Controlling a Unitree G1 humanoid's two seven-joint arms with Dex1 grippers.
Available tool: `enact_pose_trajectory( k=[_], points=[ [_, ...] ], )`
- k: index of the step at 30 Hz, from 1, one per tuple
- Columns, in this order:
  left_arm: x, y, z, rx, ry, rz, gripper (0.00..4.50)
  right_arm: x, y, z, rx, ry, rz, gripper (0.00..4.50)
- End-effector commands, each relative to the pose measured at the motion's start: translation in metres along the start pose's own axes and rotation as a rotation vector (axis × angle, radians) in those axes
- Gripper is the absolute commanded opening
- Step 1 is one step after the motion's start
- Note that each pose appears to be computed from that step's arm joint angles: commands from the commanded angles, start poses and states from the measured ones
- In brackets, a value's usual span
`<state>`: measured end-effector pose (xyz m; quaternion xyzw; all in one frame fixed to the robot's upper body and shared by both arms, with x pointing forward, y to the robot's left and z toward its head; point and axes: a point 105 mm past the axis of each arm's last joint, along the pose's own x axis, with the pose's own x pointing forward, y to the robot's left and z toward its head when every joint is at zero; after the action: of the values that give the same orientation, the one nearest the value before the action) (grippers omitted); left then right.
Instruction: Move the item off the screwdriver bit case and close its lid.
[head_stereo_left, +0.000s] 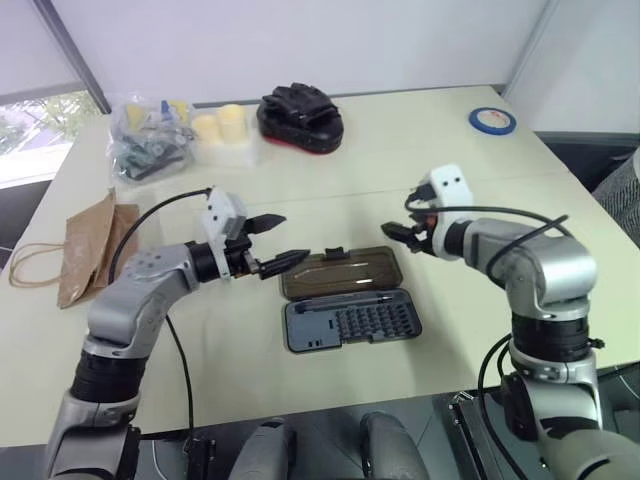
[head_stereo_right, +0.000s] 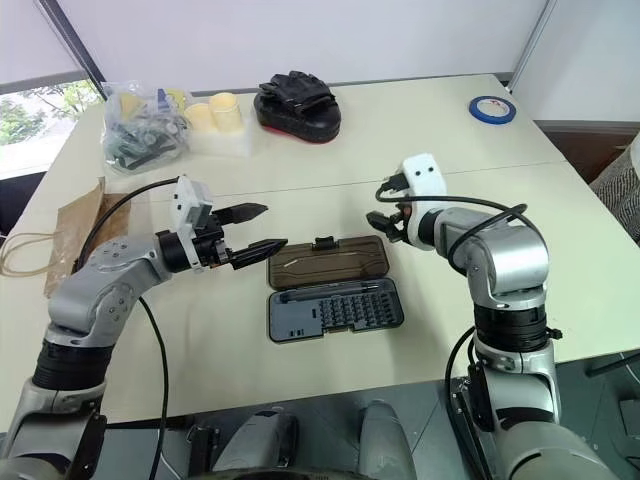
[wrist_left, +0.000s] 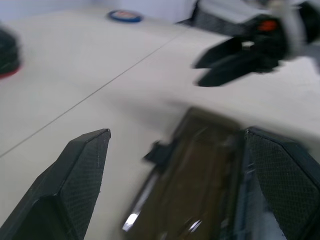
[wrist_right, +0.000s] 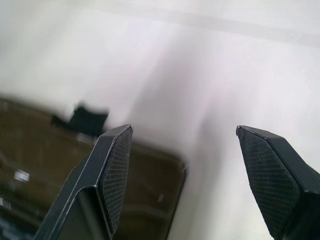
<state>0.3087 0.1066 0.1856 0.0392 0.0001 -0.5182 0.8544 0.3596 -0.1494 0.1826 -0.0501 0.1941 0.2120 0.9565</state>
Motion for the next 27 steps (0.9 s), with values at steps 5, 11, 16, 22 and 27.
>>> enact_pose_trajectory(
  k=[5, 11, 16, 22, 27],
  points=[
    [0.007, -0.022, -0.002, 0.019, 0.028, -0.147, 2.09, -0.008, 0.002, 0.025, -0.030, -0.100, 0.001, 3.45],
    [0.009, -0.038, -0.031, -0.046, 0.134, -0.305, 0.03, -0.005, 0.002, 0.030, -0.059, -0.113, 0.016, 3.45],
    [0.005, -0.048, -0.051, -0.049, 0.208, -0.386, 0.03, 0.000, 0.004, 0.030, -0.082, -0.103, 0.033, 3.45],
    [-0.002, -0.056, -0.084, -0.027, 0.337, -0.472, 0.03, 0.013, 0.003, 0.018, -0.174, -0.039, 0.065, 3.45],
    [-0.002, -0.053, -0.101, 0.014, 0.383, -0.475, 0.03, 0.022, -0.004, 0.022, -0.244, 0.003, 0.073, 3.45]
  ],
)
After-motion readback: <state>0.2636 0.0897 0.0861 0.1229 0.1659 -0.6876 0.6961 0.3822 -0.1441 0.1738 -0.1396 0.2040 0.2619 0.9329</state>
